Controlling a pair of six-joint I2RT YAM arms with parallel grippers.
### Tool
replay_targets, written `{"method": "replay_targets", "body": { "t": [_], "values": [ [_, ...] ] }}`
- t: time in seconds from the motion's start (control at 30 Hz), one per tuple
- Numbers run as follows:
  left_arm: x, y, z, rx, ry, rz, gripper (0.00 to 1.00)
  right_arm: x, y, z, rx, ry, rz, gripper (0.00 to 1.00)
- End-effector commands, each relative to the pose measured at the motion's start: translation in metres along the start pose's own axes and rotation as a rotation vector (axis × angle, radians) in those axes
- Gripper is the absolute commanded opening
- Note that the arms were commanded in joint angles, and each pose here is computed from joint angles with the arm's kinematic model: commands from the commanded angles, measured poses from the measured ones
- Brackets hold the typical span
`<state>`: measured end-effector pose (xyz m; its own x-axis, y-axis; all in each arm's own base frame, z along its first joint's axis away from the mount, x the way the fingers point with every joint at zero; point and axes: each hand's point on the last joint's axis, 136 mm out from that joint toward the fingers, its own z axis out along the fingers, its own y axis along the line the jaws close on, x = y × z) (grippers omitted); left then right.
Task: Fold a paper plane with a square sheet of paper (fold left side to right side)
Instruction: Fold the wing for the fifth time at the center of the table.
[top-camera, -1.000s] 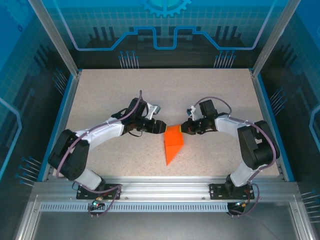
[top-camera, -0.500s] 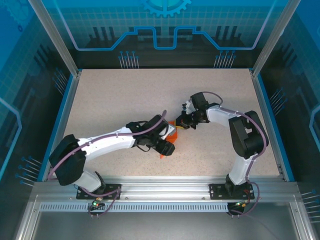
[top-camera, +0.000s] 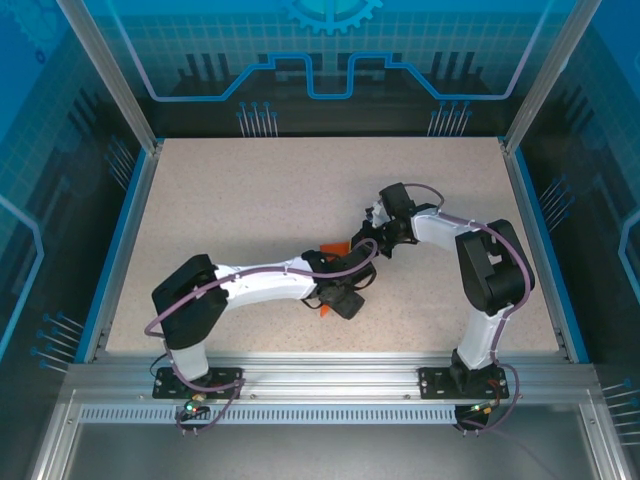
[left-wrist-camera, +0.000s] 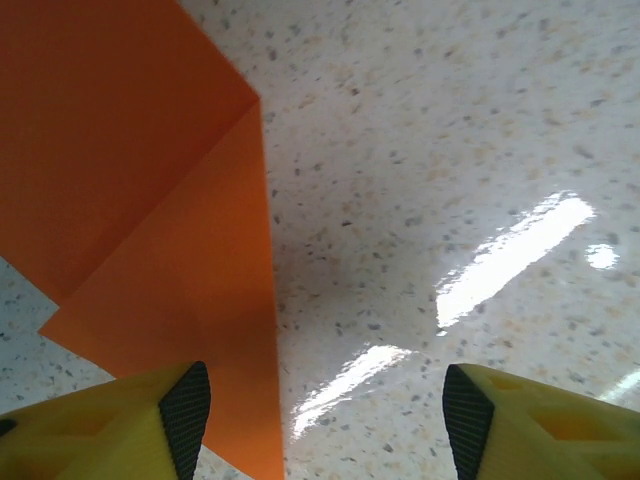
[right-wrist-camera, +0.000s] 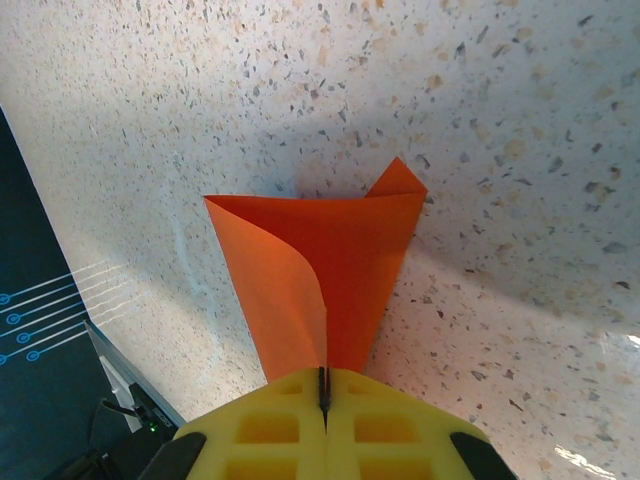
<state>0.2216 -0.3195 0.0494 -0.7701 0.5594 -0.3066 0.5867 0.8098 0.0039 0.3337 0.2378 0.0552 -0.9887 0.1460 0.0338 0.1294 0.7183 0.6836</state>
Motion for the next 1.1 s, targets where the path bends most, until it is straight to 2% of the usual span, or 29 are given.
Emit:
{"method": "replay_targets", "body": {
  "t": [0.0,0.2,0.33,0.77,1.03,1.07],
  "values": [
    [0.000,0.010,0.001,-0.076,0.015,-0.024,0.67,0.005,0.001,0.005,0.013,0.027,0.018,0.00],
    [0.001,0.014,0.010,-0.124,0.035,-0.028,0.65,0.006,0.000,0.007,0.013,0.036,0.020,0.00],
    [0.002,0.014,0.012,-0.125,0.038,-0.024,0.60,0.007,-0.001,0.008,0.015,0.039,0.023,0.00],
    [0.006,0.019,0.017,-0.150,0.044,-0.031,0.27,0.009,-0.003,0.010,0.024,0.052,0.018,0.00],
    [0.005,0.016,0.013,-0.126,0.030,-0.044,0.15,0.008,-0.001,0.005,0.040,0.039,-0.024,0.00],
    [0.005,0.016,0.012,-0.119,0.027,-0.047,0.13,0.007,0.000,0.002,0.041,0.030,-0.033,0.04]
  ]
}}
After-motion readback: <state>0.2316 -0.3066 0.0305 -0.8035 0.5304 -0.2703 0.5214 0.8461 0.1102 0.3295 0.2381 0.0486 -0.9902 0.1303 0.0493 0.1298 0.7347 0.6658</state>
